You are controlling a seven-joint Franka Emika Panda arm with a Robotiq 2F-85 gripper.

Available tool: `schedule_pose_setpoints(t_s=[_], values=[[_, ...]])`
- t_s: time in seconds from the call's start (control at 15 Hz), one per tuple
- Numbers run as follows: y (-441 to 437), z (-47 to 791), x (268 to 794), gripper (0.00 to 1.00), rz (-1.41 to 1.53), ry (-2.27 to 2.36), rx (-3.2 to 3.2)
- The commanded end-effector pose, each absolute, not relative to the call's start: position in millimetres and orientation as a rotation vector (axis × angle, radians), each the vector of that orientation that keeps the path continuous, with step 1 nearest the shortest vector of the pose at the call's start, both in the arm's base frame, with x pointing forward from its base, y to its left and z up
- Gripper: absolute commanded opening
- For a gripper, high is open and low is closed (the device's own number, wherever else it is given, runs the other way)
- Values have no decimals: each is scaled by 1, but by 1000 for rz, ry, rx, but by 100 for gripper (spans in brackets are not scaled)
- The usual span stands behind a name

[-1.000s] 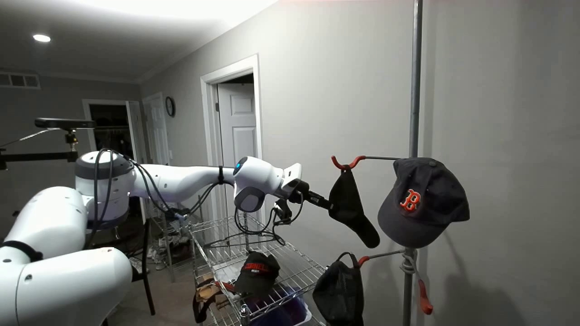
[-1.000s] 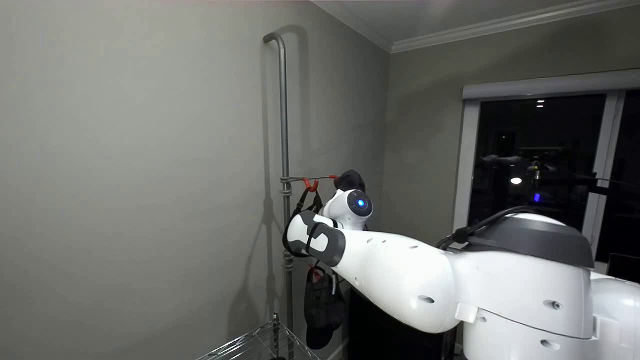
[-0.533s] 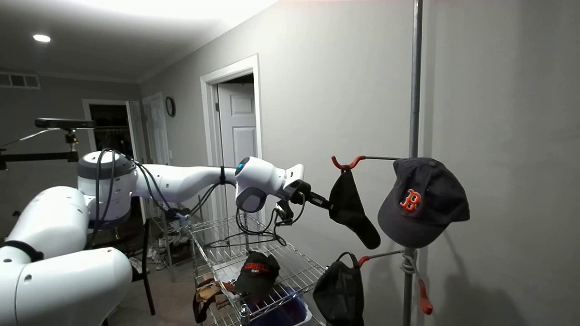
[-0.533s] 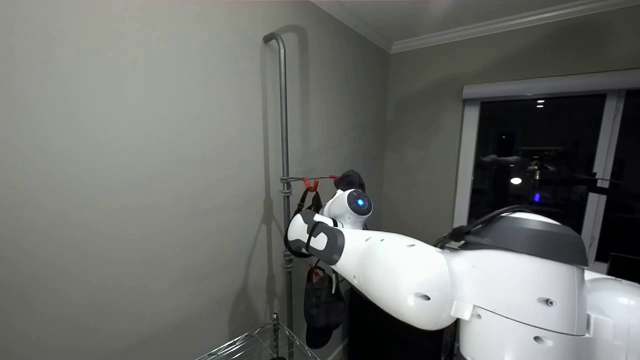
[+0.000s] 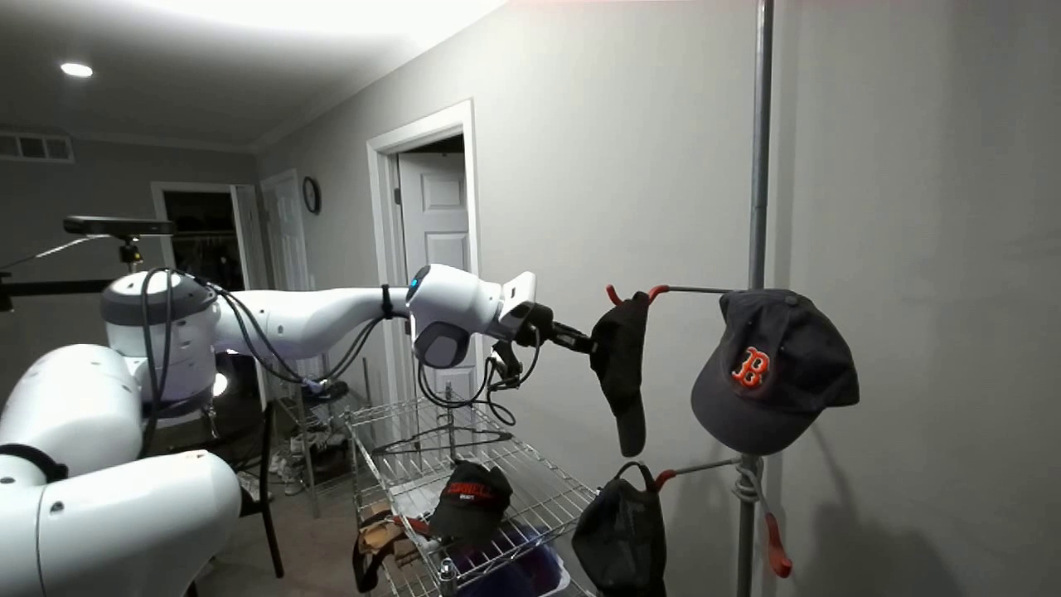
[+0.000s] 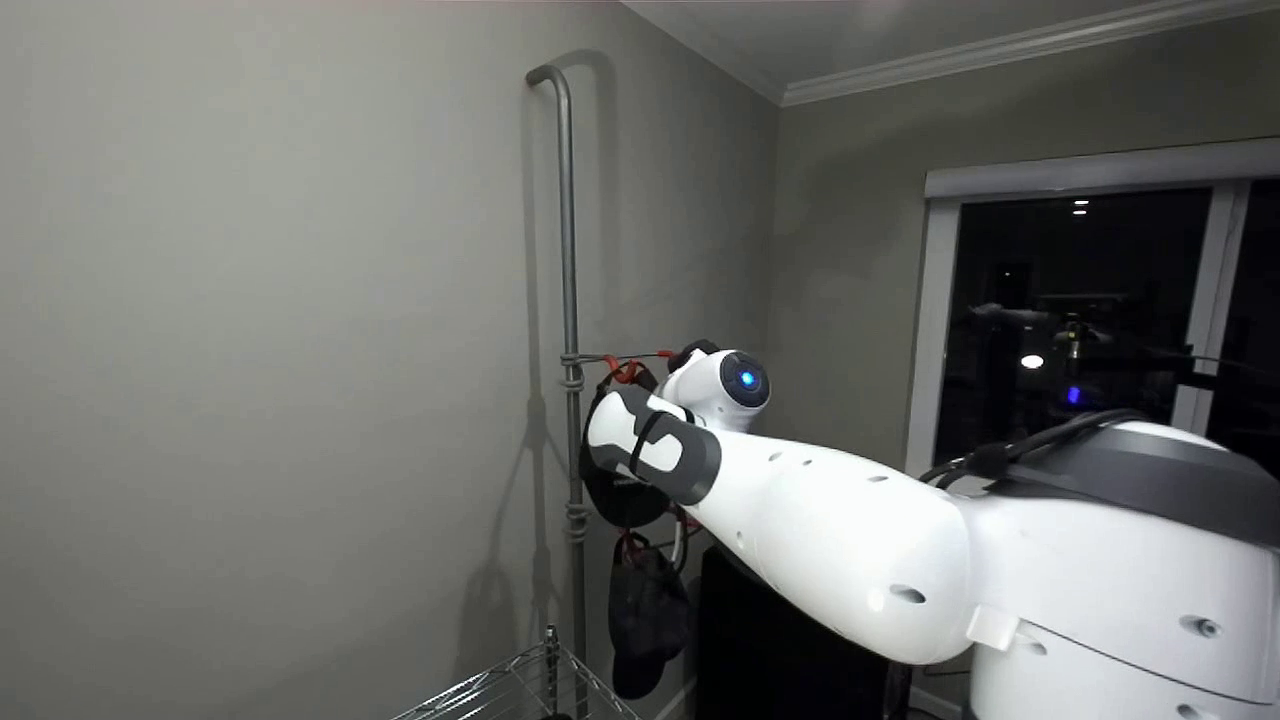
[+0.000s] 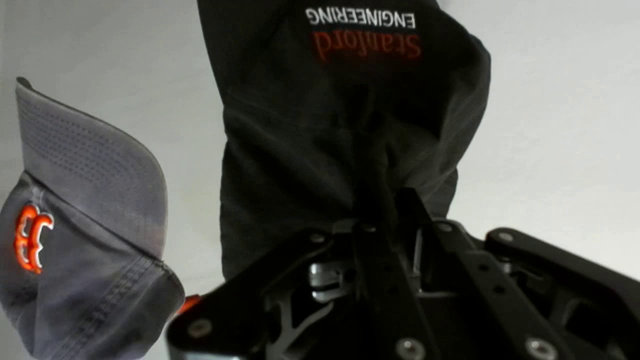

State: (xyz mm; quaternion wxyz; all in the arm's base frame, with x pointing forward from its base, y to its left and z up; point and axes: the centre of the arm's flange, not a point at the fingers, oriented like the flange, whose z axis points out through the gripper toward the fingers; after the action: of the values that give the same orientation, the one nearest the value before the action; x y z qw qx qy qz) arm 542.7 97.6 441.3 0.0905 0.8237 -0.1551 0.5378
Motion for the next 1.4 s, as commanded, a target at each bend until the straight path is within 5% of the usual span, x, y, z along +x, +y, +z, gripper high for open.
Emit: schedule_pose_setpoints(t_s=[0.0, 0.87, 1.33], values=[[95, 467, 511, 6, 1678, -498, 2441], [142, 518, 466, 6, 1997, -402, 2432], [154, 499, 476, 6, 1763, -238, 2648]])
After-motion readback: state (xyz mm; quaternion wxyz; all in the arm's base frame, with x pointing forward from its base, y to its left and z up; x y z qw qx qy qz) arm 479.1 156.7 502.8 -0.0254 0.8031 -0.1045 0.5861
